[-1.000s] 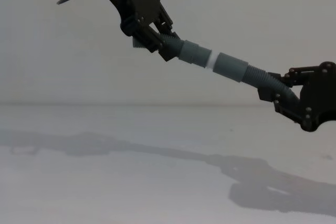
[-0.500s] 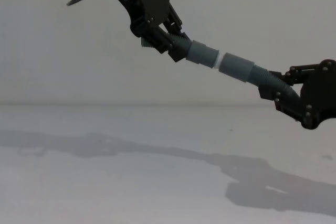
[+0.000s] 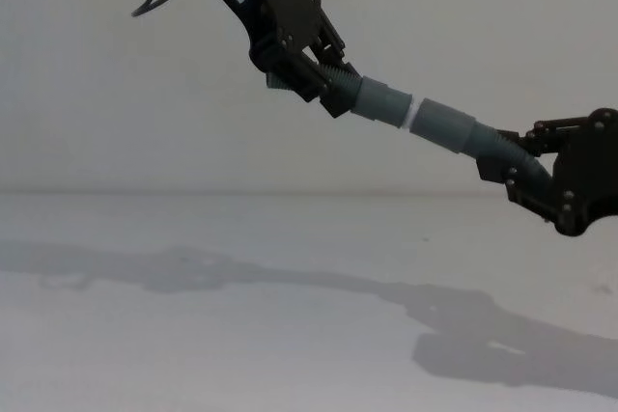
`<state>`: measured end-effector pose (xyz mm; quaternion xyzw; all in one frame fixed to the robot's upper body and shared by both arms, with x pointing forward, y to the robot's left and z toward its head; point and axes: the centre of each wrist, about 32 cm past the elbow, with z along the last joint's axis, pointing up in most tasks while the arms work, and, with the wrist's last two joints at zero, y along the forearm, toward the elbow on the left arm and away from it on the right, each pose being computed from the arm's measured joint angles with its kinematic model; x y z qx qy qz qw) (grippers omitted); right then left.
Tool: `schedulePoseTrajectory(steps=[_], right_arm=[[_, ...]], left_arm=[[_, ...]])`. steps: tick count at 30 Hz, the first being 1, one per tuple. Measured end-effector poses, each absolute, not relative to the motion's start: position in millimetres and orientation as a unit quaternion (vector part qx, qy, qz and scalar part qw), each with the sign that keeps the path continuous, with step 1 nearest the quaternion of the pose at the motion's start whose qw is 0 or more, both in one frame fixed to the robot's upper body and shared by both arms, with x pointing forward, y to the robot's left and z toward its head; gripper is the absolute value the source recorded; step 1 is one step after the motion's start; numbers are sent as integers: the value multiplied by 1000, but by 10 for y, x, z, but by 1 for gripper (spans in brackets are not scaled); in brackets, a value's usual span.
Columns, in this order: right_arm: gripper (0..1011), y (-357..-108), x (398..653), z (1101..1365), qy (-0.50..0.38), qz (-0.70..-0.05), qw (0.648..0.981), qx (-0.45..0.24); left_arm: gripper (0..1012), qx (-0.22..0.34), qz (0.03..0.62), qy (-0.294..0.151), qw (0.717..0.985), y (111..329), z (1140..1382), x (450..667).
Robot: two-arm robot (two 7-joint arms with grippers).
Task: Use both hands to pick up one end of the pipe from the table, align the ends, and insert them.
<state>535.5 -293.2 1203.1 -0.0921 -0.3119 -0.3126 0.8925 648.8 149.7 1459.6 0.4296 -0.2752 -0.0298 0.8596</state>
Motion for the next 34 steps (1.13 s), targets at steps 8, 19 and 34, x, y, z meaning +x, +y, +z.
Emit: schedulePoseTrajectory(steps=[8, 19, 34], right_arm=[[225, -2926, 5352, 12035, -311, -313, 893, -92], [225, -2919, 5351, 12039, -311, -312, 893, -91], [225, -2916, 5351, 12042, -311, -312, 893, -90]], left_arm=[[301, 428, -31, -274, 861, 1486, 14587, 6484], [301, 426, -32, -274, 862, 1480, 14583, 6480], [301, 425, -33, -273, 862, 1473, 14578, 6478]])
